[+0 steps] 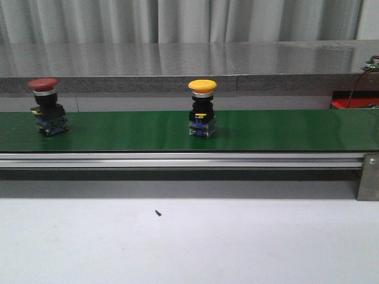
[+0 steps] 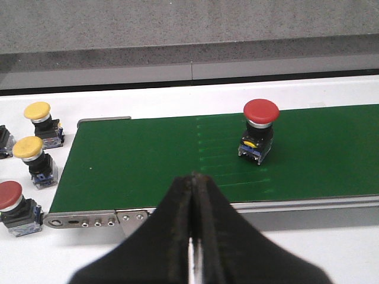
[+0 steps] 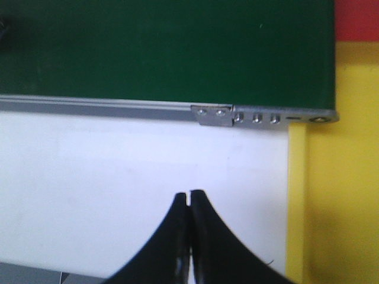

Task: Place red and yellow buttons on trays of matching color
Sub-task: 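Reach the right gripper down toward the yellow button on the belt, then grasp the yellow button off the conveyor with the right gripper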

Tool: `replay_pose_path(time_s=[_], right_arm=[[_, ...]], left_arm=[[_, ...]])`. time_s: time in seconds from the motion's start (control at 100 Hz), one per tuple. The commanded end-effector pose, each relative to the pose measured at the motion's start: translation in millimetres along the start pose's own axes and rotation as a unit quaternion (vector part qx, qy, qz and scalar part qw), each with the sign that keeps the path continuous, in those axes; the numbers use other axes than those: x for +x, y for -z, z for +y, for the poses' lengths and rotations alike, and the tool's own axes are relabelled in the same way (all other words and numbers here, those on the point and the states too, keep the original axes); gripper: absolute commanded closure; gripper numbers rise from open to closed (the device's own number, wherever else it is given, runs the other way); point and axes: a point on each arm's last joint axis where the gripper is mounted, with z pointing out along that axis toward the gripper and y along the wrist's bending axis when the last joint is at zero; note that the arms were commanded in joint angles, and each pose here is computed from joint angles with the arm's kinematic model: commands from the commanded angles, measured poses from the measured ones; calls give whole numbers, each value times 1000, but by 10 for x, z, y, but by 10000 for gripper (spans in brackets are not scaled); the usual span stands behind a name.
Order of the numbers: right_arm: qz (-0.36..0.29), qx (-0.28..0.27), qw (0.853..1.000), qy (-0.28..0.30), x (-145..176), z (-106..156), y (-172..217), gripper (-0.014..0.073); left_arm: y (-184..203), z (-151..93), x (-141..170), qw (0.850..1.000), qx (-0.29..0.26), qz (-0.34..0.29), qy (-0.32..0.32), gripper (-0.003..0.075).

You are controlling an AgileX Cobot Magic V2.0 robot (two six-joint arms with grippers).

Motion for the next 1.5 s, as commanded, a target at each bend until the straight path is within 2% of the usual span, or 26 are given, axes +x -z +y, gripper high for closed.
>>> replay_pose_path(time_s=[0.0,0.12,0.13,0.14,0.23,0.37,0.52,0.82,1.16,1.49], right_arm=[[-7,-17,1000,-2,-110,41,-21,480],[-3,-34,999,1,-119,69,-57,154],[-4,-35,999,1,-122,71,-55,154],[-4,-37,999,1,-124,74,-53,107],[-12,-50,999,12,-154,104,-31,-4],[-29,-71,996,41,-273,167,48,-6],[-14,-83,993,82,-487,265,36,-6],[26,-102,979,173,-858,692,-371,-6],[47,-119,972,196,-1164,985,-806,-6],[45,-110,973,198,-1302,1020,-1099,-6]], left_arm=[[41,-2,-137,999,0,-44,0,739],[41,-2,-137,999,0,-44,0,740],[41,-2,-137,999,0,-44,0,739],[41,-2,-137,999,0,-44,0,739],[41,-2,-137,999,0,-44,0,740],[41,-2,-137,999,0,-44,0,739],[41,-2,-137,999,0,-44,0,739],[41,-2,-137,999,0,-44,0,740],[41,-2,-137,999,0,-44,0,740],[41,-2,-137,999,0,-44,0,740]])
